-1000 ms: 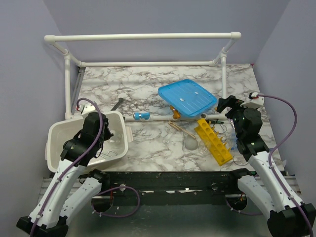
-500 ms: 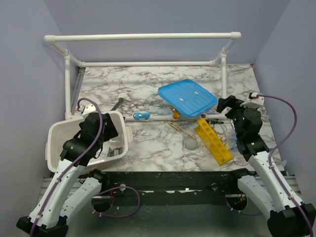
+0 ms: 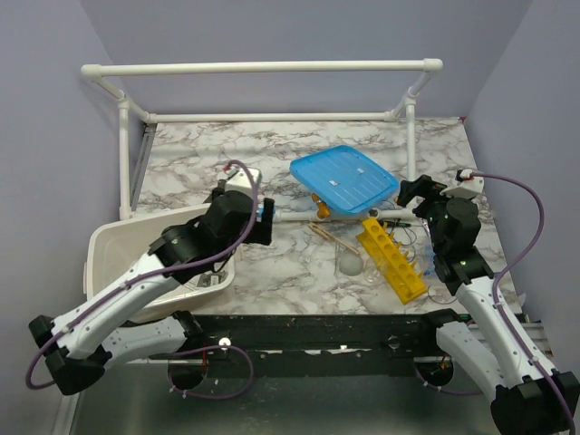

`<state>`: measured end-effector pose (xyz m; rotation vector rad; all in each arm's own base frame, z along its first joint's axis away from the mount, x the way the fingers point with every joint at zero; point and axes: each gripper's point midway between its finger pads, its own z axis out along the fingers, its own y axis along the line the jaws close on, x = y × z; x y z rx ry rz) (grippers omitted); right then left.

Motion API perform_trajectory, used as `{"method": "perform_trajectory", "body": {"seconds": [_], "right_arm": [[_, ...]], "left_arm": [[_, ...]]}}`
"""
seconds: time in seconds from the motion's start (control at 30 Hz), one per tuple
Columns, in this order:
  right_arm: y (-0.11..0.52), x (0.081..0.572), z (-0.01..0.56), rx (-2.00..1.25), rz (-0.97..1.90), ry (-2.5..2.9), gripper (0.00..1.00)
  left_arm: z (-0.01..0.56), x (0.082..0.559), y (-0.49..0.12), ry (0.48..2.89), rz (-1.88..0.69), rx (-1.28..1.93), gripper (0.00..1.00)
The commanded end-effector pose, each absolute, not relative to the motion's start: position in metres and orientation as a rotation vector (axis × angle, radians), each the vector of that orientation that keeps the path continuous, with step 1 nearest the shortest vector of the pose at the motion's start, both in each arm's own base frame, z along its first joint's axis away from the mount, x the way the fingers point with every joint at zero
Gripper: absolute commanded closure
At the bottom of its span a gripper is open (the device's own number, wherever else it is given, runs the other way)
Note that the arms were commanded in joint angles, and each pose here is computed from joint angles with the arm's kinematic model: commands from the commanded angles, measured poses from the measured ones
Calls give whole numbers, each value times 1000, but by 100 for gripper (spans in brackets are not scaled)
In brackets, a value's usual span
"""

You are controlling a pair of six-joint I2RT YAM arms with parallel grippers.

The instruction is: Organize the chemistry lab equipment

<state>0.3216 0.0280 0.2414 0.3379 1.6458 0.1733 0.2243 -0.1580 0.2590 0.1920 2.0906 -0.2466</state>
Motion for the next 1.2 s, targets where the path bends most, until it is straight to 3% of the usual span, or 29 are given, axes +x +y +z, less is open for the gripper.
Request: {"method": "perform_trajectory", "body": {"seconds": [0.0, 0.13, 0.3, 0.53, 0.9, 1.17], "right_arm": [[28, 321, 252, 337, 186, 1625, 0], [29, 321, 252, 337, 188, 1627, 0], [29, 321, 252, 335, 192, 1627, 0], [30, 321, 252, 332, 194, 1625, 0], [31, 318, 256, 330, 210, 1613, 0], [33, 316, 259, 324, 225, 1604, 0]], "left_arm": [[255, 224, -251, 2014, -554, 473, 18], [228, 223, -305, 2061, -715, 567, 19], [189, 222, -351, 2155, -775, 590, 24], [159, 225, -407, 2289, -834, 522, 23], [104, 237, -418, 2493, -727, 212, 25], [79, 242, -418, 2565, -619, 189, 26]]}}
